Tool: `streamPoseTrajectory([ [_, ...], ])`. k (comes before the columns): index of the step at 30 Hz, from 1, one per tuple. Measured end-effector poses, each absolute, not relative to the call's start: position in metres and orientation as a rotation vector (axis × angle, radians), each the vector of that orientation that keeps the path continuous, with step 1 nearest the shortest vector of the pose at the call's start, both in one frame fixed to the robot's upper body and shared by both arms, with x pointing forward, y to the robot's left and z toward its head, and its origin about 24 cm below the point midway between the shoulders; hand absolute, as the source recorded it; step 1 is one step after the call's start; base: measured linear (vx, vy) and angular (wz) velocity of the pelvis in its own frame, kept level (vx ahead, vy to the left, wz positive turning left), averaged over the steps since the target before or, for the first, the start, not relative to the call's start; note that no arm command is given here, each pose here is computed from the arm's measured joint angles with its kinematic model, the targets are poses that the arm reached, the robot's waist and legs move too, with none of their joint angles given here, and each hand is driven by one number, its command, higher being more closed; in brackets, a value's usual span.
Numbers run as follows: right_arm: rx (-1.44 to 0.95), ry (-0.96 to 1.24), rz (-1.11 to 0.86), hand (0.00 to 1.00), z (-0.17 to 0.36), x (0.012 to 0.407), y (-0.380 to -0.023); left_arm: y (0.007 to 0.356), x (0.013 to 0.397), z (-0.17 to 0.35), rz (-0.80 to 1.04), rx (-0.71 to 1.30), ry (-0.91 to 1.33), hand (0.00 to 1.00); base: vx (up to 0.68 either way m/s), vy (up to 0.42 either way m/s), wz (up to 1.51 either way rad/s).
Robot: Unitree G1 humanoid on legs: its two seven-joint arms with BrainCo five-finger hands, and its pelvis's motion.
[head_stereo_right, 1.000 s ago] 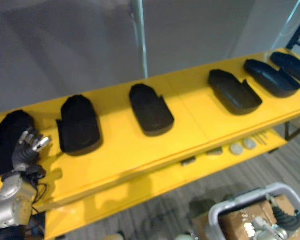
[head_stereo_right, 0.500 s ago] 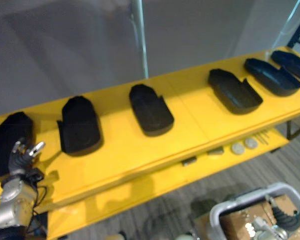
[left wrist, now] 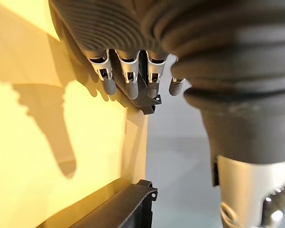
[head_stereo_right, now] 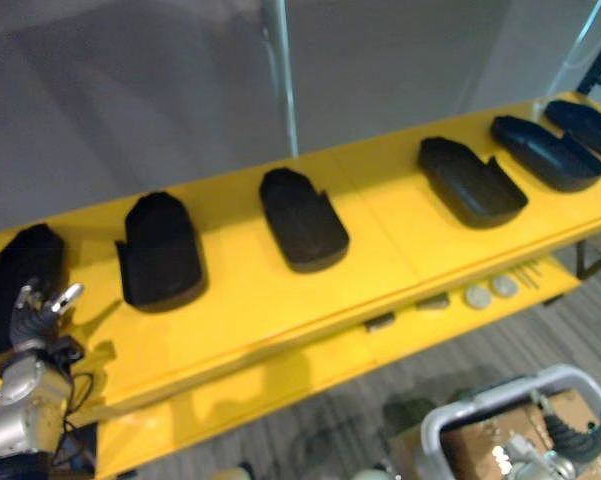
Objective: Walk over and take plastic housings, then place them on the shelf
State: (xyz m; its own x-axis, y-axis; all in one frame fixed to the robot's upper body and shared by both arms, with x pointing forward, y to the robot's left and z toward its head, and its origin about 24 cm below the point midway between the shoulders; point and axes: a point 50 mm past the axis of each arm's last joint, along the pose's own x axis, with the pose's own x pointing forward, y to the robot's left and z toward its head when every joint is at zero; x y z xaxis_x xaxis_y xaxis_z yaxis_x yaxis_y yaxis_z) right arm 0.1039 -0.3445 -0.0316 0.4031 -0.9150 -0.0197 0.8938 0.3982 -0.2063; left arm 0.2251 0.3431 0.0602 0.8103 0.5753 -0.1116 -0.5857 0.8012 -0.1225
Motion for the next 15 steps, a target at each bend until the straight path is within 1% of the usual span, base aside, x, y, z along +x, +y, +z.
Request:
streamPoseTrajectory([
  [3,-0.169,0.084,-1.16,0.0,-0.026,0.107,-0.346,0.339,0.228,0.074,0.574,-0.143,-0.027,0.0,0.0,0.0,0.0],
  [6,-0.175,-0.047,-1.168,0.0,-0.005,0.115,-0.349,0.324,0.23,0.121,0.496,-0.115,-0.281,0.0,0.0,0.0,0.03],
  [8,-0.174,-0.172,-1.158,0.0,0.017,0.126,-0.348,0.311,0.223,0.159,0.447,-0.109,-0.51,0.0,0.0,0.0,0.0],
  [9,-0.169,-0.25,-1.15,0.0,0.031,0.133,-0.347,0.306,0.213,0.181,0.459,-0.109,-0.662,0.0,0.0,0.0,0.0],
  [11,-0.163,-0.307,-1.147,0.0,0.042,0.138,-0.346,0.305,0.202,0.193,0.491,-0.12,-0.774,0.0,0.01,-0.007,0.03],
  [12,-0.173,-0.329,-1.138,0.0,0.047,0.141,-0.344,0.306,0.195,0.197,0.53,-0.129,-0.823,0.0,0.01,-0.015,0.06],
  [15,-0.196,-0.318,-1.103,0.0,0.048,0.147,-0.337,0.314,0.181,0.197,0.643,-0.12,-0.862,0.0,0.0,-0.021,0.11],
])
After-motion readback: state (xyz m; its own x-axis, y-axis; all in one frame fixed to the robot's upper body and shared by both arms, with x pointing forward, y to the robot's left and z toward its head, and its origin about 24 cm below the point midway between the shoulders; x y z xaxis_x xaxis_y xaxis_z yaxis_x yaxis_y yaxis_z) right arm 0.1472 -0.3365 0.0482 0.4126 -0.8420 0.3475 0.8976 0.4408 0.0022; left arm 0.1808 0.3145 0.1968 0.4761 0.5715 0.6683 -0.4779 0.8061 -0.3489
